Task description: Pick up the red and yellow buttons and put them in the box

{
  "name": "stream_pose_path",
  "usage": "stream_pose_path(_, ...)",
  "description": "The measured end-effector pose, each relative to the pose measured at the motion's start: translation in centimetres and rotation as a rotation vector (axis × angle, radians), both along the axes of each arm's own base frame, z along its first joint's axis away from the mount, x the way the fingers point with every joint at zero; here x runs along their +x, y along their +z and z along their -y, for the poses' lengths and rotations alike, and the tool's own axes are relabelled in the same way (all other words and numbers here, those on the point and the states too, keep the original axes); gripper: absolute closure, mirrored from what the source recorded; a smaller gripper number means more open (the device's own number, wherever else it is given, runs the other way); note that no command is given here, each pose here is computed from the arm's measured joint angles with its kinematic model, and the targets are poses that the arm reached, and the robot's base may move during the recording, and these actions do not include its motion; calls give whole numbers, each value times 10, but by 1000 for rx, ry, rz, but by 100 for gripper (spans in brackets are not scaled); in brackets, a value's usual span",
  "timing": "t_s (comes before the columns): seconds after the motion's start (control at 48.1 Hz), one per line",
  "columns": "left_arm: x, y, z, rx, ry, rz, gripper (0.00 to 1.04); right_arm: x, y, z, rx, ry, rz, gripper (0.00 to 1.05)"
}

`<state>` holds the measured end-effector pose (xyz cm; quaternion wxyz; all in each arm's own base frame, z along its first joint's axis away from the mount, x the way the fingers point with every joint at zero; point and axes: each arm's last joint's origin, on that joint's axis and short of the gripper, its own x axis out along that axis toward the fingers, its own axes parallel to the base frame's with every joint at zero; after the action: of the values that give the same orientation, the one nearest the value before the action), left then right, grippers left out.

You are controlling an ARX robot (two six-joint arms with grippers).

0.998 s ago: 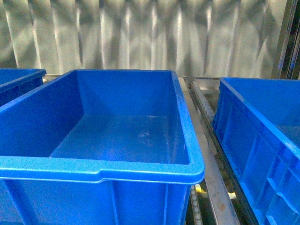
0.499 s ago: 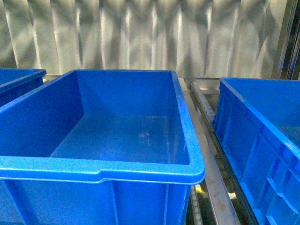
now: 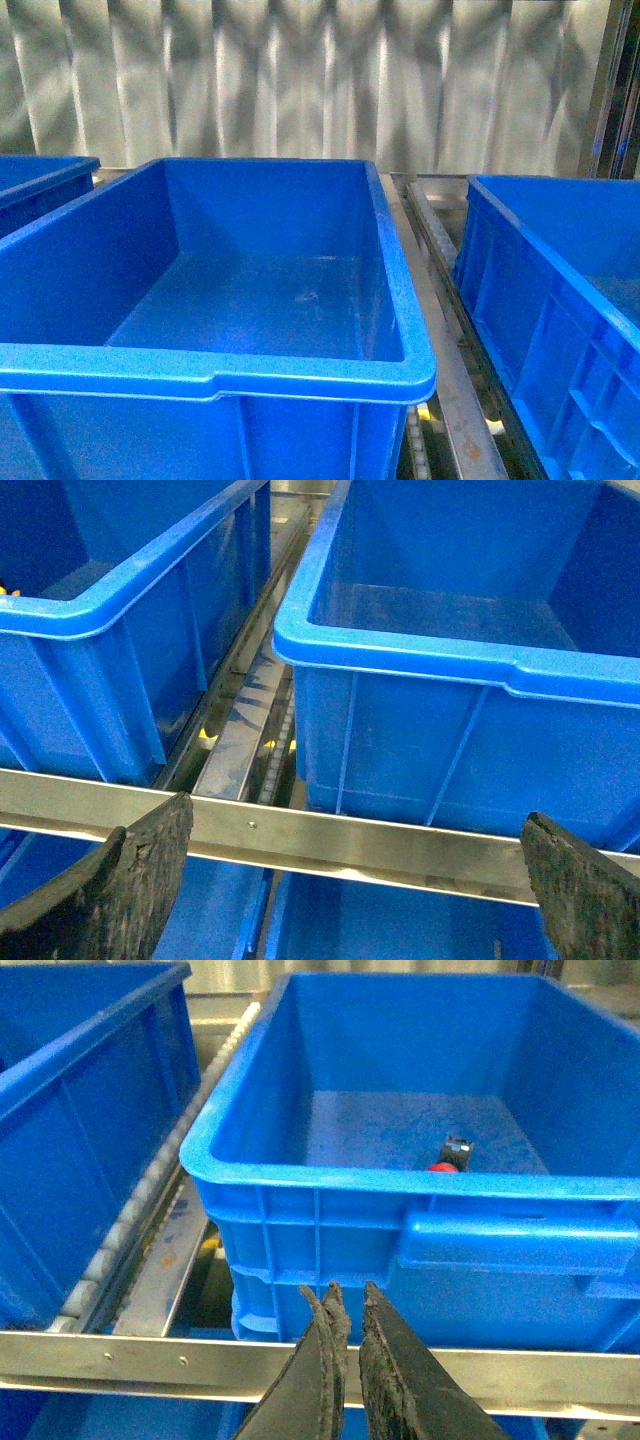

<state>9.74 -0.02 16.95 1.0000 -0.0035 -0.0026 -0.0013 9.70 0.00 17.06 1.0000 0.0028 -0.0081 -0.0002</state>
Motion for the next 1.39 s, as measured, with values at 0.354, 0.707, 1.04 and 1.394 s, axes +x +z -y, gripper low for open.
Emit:
stream_pose_path(0.354,0,0,0,0,0,0,8,0,0,0,-2,0,3,60)
stream_pose_path(0.707,0,0,0,0,-3,0,8,0,0,0,-1,-6,3,2)
stream_pose_path(1.04,0,0,0,0,0,1,8,0,0,0,-1,-3,0,3)
stream_pose_path(1.394,0,0,0,0,0,0,8,0,0,0,-2,-1,0,3)
